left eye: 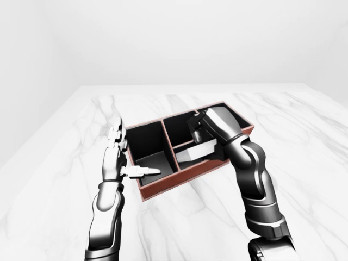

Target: Pick up the book and place it in the front compartment of the caddy.

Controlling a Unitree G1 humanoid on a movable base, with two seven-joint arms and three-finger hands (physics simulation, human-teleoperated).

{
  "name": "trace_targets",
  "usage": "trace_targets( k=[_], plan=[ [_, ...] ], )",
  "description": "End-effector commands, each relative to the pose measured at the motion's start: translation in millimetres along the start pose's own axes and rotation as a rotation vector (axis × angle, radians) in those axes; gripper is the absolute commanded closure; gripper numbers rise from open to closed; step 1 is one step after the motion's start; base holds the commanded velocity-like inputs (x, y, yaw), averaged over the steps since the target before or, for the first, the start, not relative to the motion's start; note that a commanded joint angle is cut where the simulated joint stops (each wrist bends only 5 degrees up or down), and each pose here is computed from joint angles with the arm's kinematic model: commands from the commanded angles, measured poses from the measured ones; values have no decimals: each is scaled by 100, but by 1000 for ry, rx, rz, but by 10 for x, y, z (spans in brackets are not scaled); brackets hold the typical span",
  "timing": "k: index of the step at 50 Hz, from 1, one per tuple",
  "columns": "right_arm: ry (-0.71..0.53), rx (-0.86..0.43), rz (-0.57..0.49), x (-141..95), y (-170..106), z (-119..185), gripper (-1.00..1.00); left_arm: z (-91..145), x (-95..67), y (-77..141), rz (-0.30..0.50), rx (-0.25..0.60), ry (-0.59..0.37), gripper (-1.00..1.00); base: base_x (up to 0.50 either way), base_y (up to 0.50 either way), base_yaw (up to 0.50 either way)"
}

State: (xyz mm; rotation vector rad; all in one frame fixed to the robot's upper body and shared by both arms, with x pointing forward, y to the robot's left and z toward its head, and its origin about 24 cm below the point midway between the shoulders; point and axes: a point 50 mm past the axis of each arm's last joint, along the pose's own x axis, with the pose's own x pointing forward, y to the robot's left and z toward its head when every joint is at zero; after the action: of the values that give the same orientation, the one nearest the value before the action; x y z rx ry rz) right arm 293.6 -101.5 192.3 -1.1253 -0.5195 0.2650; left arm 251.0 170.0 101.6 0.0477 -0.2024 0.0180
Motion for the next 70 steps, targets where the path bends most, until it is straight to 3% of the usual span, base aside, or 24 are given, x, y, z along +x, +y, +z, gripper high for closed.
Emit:
trace_targets(
  k=[1, 19, 47, 70],
  plan=[
    [10, 5, -45, 143, -24, -50, 100, 8, 1, 3, 1, -1, -3, -100, 0, 0, 0],
    [4, -11, -81, 432, -156, -32, 100, 2, 5, 8, 4, -1, -1, -100, 0, 0, 0],
    [84, -27, -84, 744, -127, -275, 100, 26, 13, 15, 7, 0, -12, -100, 0, 0, 0],
    [124, -25, -80, 854, -39, -348, 100, 6, 27, 23, 14, -1, -4, -100, 0, 0, 0]
  ],
)
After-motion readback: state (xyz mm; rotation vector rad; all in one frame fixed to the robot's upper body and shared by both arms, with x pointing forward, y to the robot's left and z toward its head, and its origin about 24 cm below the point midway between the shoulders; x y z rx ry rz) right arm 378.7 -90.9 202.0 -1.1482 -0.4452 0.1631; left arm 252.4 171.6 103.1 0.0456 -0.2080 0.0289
